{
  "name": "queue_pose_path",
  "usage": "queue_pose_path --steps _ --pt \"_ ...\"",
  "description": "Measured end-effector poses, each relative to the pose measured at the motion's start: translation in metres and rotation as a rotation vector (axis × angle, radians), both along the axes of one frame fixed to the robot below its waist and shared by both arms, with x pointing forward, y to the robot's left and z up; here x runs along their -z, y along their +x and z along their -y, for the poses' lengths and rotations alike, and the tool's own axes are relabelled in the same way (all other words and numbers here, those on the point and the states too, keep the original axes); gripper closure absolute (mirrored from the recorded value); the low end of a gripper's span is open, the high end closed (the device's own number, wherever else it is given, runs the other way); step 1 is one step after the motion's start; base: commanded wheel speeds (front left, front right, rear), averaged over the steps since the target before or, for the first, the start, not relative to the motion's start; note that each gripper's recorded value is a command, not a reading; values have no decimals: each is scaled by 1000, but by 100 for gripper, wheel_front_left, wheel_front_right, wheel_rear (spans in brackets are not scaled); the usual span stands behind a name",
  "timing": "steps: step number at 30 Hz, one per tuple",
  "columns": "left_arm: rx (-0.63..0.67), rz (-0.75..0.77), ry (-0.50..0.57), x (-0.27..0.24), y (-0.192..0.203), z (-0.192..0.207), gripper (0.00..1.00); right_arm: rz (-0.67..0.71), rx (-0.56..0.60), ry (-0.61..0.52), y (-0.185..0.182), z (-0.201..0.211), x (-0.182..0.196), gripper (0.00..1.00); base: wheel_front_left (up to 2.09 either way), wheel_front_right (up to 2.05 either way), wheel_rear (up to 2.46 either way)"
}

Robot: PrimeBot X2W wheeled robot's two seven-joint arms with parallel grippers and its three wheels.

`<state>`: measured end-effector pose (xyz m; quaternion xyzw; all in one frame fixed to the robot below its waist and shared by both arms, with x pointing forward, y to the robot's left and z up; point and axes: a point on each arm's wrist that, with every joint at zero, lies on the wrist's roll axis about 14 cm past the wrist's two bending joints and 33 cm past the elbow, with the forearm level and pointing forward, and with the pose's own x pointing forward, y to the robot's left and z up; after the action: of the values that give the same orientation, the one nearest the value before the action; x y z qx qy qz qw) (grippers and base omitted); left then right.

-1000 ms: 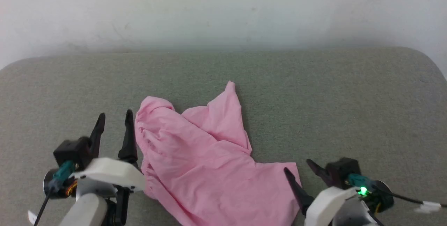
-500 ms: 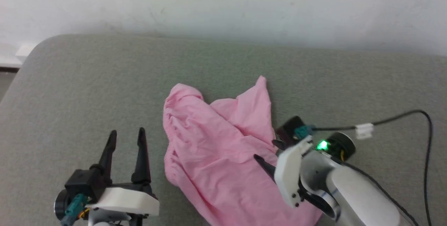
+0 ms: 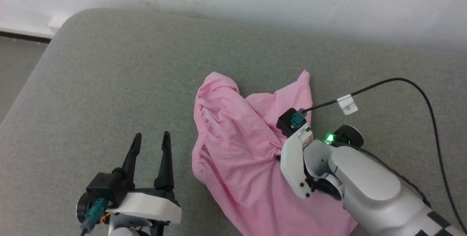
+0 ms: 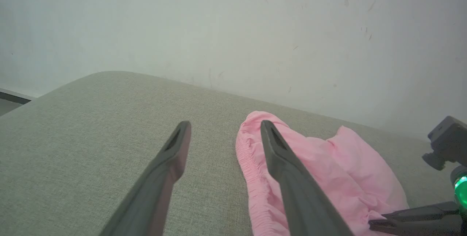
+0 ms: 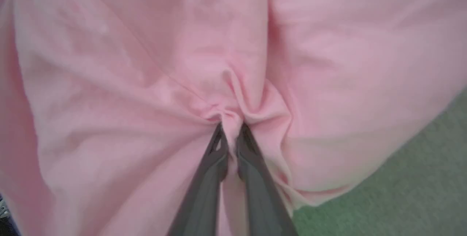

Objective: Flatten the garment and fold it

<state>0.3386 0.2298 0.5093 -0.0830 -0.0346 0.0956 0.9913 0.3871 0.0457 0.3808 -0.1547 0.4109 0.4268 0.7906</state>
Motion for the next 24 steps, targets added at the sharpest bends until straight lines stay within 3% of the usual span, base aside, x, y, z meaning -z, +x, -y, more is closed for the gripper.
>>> queue_pose_path --steps 5,9,13,17,18,19,24 --pt "-5 -21 0 8 1 -2 0 92 54 116 27 -6 -15 100 0 0 0" --pt "17 -17 0 8 6 3 0 206 171 169 78 13 -39 100 0 0 0" --pt "29 -22 -7 11 10 6 0 264 293 181 117 41 -48 100 0 0 0" --pt "27 -43 -6 18 13 7 0 285 355 179 131 58 -38 100 0 0 0" --pt "29 -47 -9 19 14 7 0 286 361 188 131 57 -36 64 0 0 0" --pt "29 -53 -10 21 14 7 0 295 366 206 131 55 -36 0 0 0 0" --pt "37 -59 -5 24 14 8 0 416 379 365 129 42 -59 0 0 0 0"
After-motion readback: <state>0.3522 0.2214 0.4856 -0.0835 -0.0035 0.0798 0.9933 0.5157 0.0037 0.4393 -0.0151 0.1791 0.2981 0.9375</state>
